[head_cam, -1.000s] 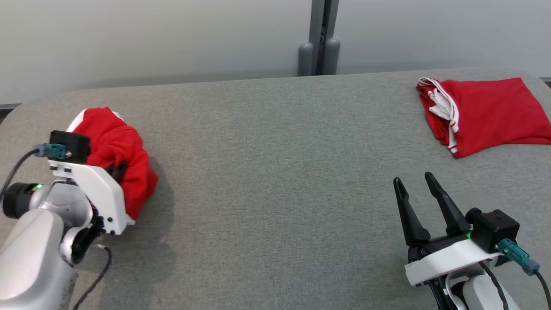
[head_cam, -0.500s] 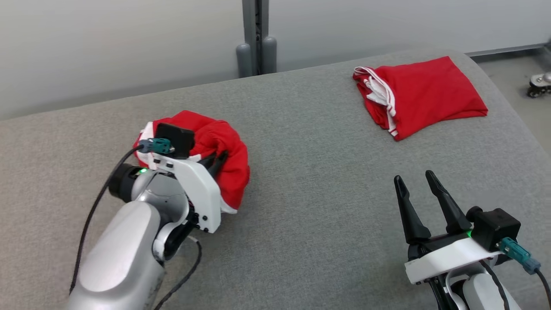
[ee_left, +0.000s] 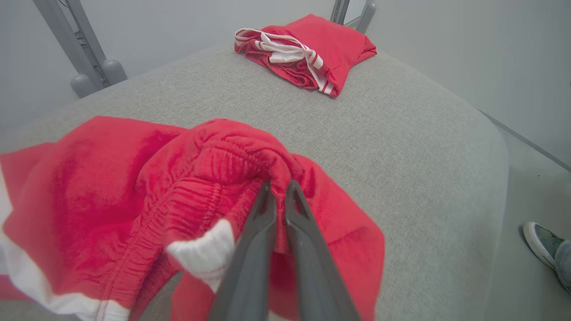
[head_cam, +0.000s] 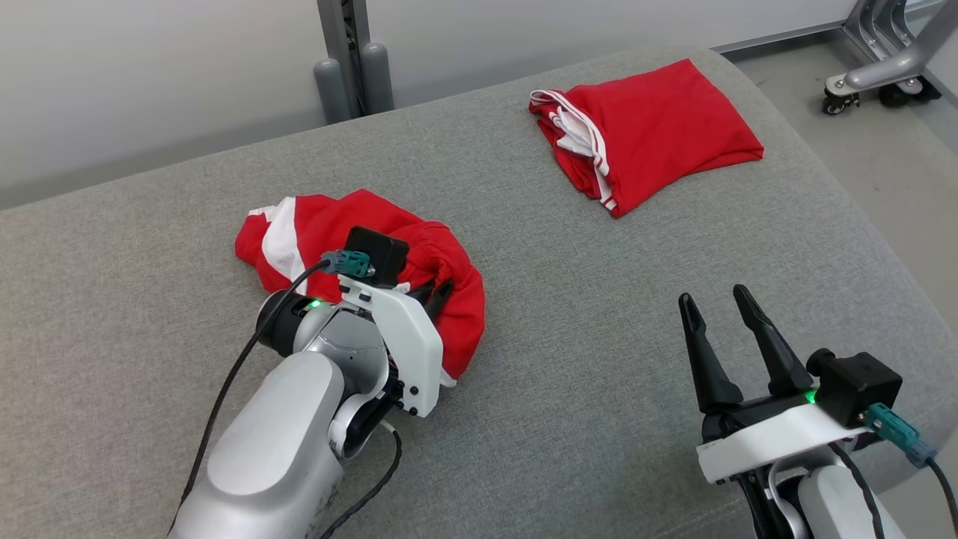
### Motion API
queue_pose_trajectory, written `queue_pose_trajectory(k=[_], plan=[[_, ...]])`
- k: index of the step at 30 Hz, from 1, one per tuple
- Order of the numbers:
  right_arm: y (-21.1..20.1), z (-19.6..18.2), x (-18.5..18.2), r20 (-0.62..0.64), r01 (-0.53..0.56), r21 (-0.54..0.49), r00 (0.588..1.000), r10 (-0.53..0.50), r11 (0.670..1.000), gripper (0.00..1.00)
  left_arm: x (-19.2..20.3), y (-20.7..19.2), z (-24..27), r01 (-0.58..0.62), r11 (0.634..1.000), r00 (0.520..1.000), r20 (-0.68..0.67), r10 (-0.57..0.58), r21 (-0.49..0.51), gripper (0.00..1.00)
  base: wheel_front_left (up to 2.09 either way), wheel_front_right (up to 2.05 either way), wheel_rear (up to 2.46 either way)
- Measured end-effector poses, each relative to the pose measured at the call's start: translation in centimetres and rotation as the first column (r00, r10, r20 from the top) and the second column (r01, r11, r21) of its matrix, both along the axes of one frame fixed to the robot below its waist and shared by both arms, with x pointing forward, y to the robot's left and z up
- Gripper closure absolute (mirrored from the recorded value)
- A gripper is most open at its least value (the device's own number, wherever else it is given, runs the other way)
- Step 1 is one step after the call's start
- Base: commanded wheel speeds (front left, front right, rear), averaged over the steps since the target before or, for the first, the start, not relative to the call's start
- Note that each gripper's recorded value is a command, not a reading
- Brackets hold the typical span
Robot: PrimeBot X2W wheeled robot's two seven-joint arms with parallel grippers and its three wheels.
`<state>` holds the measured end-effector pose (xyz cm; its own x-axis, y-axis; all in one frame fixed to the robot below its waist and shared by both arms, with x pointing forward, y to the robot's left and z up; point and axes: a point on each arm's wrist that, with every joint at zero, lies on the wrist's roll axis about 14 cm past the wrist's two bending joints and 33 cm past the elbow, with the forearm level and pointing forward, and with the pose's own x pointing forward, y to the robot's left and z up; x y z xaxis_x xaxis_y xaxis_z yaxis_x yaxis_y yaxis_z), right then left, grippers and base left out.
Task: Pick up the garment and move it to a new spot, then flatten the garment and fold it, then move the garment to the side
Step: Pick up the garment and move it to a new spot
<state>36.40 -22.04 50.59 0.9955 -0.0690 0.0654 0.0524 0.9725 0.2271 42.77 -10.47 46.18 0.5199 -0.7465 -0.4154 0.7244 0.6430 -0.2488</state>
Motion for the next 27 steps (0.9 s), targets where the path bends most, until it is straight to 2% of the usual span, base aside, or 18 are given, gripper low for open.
queue_pose_trajectory(k=[1, 2, 3, 9, 15, 20, 27], plan=[[-0.1, 0.0, 0.1, 0.000, 0.002, 0.000, 1.000, -0.002, 1.000, 0.00, -0.1, -0.1, -0.3, 0.003, 1.000, 1.000, -0.008, -0.003, 0.001, 0.79, 0.00, 0.00, 0.00], [-0.1, 0.0, 0.1, 0.000, 0.002, 0.000, 1.000, -0.002, 1.000, 0.00, -0.2, -0.1, -0.3, 0.007, 1.000, 1.000, -0.009, -0.007, 0.001, 0.53, 0.00, 0.00, 0.00], [0.0, 0.0, 0.2, 0.000, -0.001, -0.002, 1.000, 0.001, 1.000, 0.00, -0.1, -0.1, -0.3, 0.006, 1.000, 1.000, -0.006, -0.006, 0.000, 0.00, 0.00, 0.00, 0.00], [0.9, 0.2, 1.0, 0.008, -0.034, -0.009, 0.999, 0.034, 0.999, 0.00, 1.0, 1.4, 1.3, -0.054, 0.997, 0.997, 0.044, 0.056, -0.048, 0.00, 0.00, 0.00, 0.00], [1.5, 0.8, 1.5, 0.027, -0.068, -0.026, 0.997, 0.068, 0.997, 0.00, 2.6, 5.1, 3.8, -0.162, 0.982, 0.976, 0.132, 0.174, -0.097, 0.00, 0.00, 0.00, 0.00], [2.0, 1.3, 1.8, 0.043, -0.088, -0.034, 0.995, 0.089, 0.996, 0.00, 3.2, 8.8, 4.8, -0.256, 0.959, 0.943, 0.188, 0.274, -0.119, 0.00, 0.00, 0.00, 0.00], [2.5, 2.4, 1.8, 0.075, -0.112, -0.059, 0.990, 0.116, 0.992, 0.00, 2.9, 14.6, 6.9, -0.410, 0.889, 0.847, 0.276, 0.453, -0.203, 0.00, 0.00, 0.00, 0.00]])
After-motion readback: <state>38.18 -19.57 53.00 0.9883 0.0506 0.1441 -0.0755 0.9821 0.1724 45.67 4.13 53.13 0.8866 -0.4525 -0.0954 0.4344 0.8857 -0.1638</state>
